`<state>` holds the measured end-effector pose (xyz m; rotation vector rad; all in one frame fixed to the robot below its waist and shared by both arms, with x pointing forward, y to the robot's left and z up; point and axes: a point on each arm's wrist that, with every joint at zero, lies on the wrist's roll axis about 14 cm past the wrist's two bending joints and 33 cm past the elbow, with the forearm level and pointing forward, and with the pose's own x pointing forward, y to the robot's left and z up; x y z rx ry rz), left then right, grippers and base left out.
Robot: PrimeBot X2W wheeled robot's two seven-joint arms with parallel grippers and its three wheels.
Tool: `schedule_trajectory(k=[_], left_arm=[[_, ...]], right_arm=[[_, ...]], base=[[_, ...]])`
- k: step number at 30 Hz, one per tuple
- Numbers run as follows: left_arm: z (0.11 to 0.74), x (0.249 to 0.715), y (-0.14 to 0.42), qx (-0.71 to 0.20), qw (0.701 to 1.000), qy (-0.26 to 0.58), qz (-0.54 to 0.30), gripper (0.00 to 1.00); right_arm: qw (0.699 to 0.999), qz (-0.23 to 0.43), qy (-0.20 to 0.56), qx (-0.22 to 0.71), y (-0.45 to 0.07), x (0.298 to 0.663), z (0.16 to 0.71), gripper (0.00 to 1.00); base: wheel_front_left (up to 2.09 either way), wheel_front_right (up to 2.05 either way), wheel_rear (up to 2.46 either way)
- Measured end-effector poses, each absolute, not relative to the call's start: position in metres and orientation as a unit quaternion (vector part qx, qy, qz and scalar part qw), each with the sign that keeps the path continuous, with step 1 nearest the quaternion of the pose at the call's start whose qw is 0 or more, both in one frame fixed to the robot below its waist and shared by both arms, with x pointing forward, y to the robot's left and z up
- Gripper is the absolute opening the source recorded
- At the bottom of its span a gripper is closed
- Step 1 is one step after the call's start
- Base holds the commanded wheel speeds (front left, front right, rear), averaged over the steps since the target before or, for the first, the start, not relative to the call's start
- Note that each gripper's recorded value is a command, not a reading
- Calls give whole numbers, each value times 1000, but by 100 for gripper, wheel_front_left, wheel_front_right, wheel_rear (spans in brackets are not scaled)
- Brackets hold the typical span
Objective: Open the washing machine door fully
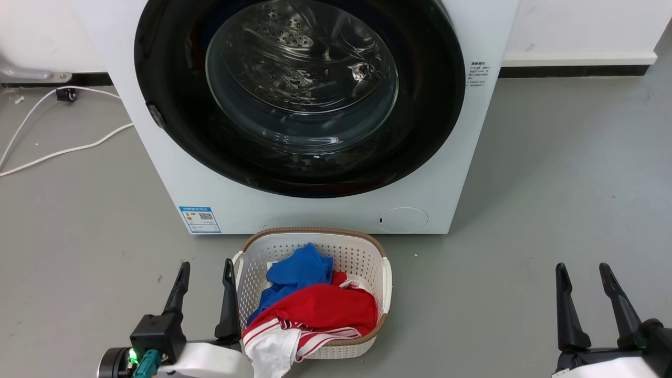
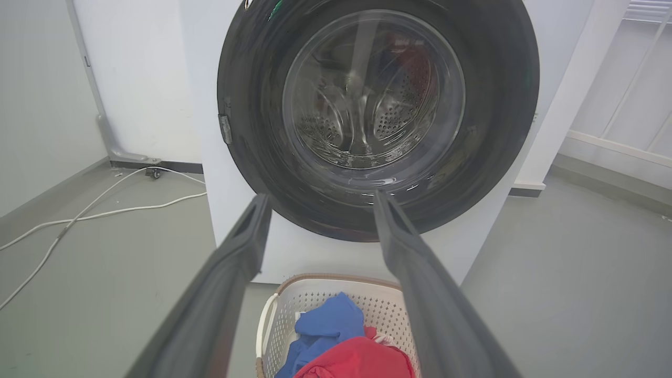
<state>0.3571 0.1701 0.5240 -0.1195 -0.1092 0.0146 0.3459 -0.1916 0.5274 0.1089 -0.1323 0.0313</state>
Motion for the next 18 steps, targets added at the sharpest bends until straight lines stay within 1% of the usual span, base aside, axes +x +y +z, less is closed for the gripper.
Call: schedule_trajectory(k=[18], left_arm=[[520, 351, 173, -23, 998, -61, 10, 100]], right_arm=[[997, 26, -73, 10, -187, 341, 527, 100]], base=[[0, 0, 0]])
